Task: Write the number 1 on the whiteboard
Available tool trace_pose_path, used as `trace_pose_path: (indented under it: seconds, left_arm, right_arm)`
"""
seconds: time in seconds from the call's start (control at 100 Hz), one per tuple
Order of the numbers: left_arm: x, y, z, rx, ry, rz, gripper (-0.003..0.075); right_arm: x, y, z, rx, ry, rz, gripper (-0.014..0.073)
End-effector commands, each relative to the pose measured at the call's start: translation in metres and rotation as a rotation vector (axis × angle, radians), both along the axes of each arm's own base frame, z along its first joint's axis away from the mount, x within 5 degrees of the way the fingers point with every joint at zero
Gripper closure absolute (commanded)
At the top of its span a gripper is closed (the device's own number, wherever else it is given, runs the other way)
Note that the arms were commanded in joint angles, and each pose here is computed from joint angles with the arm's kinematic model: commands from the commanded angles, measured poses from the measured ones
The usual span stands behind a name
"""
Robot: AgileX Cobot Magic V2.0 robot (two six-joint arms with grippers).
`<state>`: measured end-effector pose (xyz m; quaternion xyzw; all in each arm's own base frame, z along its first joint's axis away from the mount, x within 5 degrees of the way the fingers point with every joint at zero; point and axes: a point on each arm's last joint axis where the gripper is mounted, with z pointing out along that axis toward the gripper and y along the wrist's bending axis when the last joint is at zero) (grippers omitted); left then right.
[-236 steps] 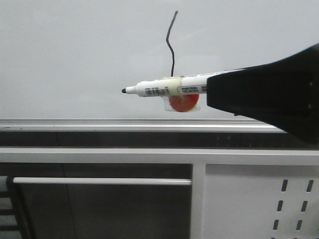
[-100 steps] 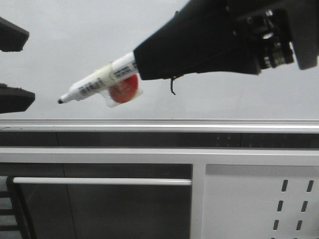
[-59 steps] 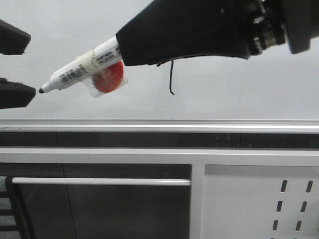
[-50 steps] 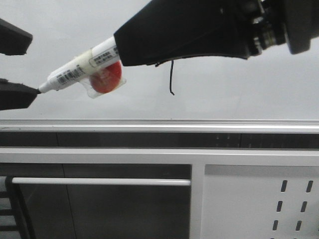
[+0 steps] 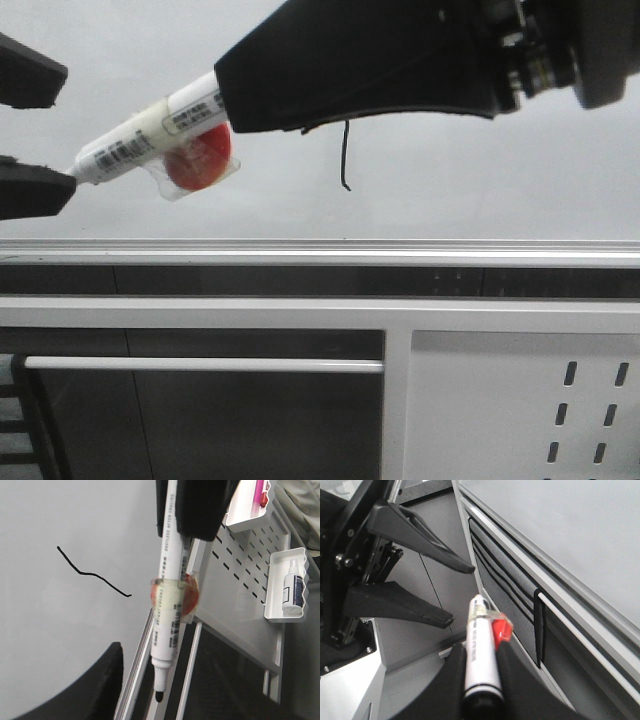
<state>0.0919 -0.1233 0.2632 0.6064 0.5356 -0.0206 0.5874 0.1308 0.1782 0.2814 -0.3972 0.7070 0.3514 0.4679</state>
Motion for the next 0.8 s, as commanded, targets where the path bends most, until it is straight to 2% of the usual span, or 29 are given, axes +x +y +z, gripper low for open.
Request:
trace_pose_path:
  seconds: [0.0, 0.21, 0.36, 0.46, 0.63, 0.79]
  left_arm:
    - [0.002, -0.002, 0.013, -0.020, -0.036, 0.007, 0.0419]
    - [0.008, -0.005, 0.006, 0.013, -0.004, 0.045, 0.0419]
    - [0.017, -0.014, -0.006, 0.084, 0.035, 0.070, 0.0419]
    - [0.024, -0.018, -0.002, 0.096, 0.025, 0.116, 0.0419]
    - [0.029, -0.023, 0.017, 0.054, -0.003, 0.128, 0.0419]
    - [0.029, -0.023, 0.018, 0.050, -0.004, 0.131, 0.0419]
  right_arm:
    - [0.001, 0.004, 0.012, 0.035, -0.019, 0.020, 0.0645]
    - [0.010, 0.012, 0.009, 0.012, -0.008, 0.007, 0.0645]
    - [0.017, 0.014, 0.011, -0.012, -0.028, -0.021, 0.0645]
    - [0.018, 0.014, 0.011, -0.016, -0.032, -0.024, 0.0645]
    - [0.018, 0.014, 0.011, -0.018, -0.034, -0.025, 0.0645]
    - [0.018, 0.014, 0.011, -0.020, -0.035, -0.028, 0.0645]
